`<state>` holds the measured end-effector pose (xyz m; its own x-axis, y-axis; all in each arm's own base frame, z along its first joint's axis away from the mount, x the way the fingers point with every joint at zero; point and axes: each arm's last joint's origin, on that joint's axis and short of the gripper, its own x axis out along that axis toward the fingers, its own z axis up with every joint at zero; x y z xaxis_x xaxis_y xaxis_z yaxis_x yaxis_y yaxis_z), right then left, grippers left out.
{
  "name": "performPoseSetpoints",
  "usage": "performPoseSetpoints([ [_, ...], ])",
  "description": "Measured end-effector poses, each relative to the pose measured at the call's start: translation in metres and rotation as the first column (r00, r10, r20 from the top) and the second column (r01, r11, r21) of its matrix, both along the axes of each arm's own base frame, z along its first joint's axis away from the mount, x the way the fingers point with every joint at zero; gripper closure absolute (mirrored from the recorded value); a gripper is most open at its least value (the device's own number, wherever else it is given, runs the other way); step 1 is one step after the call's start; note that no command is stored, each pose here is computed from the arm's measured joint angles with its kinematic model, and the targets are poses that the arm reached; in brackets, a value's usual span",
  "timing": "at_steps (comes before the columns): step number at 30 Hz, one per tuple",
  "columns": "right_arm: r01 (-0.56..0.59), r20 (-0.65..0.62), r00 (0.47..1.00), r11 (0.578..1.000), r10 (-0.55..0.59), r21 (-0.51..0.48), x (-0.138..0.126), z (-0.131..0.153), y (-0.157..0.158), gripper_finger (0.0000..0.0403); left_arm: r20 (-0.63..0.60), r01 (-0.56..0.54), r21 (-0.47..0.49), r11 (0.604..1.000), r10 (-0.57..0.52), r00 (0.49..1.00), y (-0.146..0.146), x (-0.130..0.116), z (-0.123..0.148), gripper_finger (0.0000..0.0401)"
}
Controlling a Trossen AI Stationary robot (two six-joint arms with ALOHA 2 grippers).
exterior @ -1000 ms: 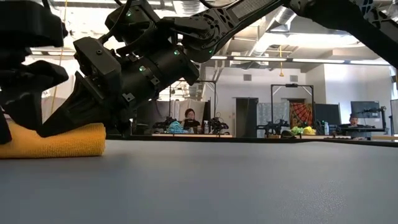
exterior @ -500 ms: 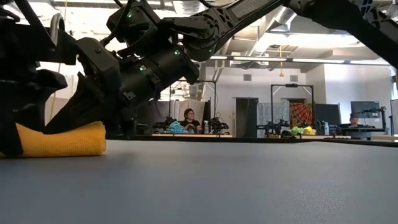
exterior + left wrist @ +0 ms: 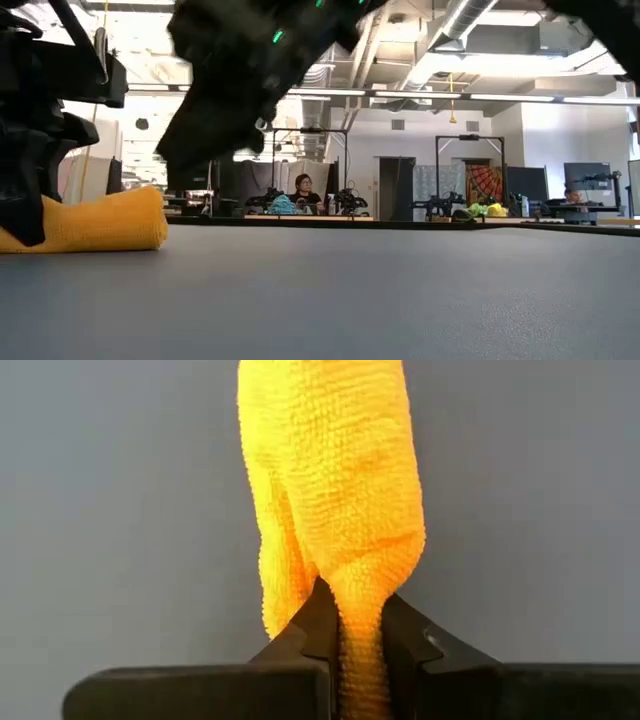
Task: Roll towel
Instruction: Roll the orange microfiber towel
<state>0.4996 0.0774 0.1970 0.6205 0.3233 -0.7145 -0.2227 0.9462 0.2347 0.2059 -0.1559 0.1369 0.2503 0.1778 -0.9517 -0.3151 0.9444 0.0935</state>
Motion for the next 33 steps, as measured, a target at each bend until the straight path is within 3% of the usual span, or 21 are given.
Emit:
performPoseSetpoints([
  [4,0.008,0.002,1.000,0.996,-0.008,-0.088,-0.038,0.016,0.011,0.0242,0.012,-0.087,0.035,0.996,0.087,0.996,0.003,-0.014,0.011,0.0382],
  [7,0.036,0.026,0.999,0.996,-0.034,-0.087,-0.079,0.018,0.014,0.0242,0.089,-0.232,0.017,0.973,0.230,0.969,0.009,-0.025,0.028,0.0382],
  [12,0.097,0.235,0.966,0.994,-0.109,0.059,-0.138,0.027,0.018,0.0242,0.220,-0.491,-0.093,0.866,0.498,0.838,0.018,-0.026,0.043,0.0382],
  [17,0.129,0.358,0.918,0.982,-0.170,0.135,-0.181,0.021,0.029,0.0242,0.212,-0.601,-0.105,0.792,0.608,0.765,0.025,-0.018,0.036,0.0381],
  [24,0.171,0.402,0.894,0.979,-0.200,0.107,-0.205,0.020,0.049,0.0242,0.249,-0.651,-0.076,0.755,0.647,0.721,0.035,-0.015,0.036,0.0380],
  [29,0.155,0.403,0.896,0.982,-0.185,0.106,-0.207,0.019,0.057,0.0242,0.145,-0.665,0.087,0.742,0.651,0.745,0.047,-0.025,0.035,0.0380],
  [33,0.178,0.411,0.888,0.979,-0.203,0.100,-0.206,0.020,0.056,0.0242,0.105,-0.687,0.206,0.696,0.683,0.723,0.053,-0.036,0.043,0.0380],
])
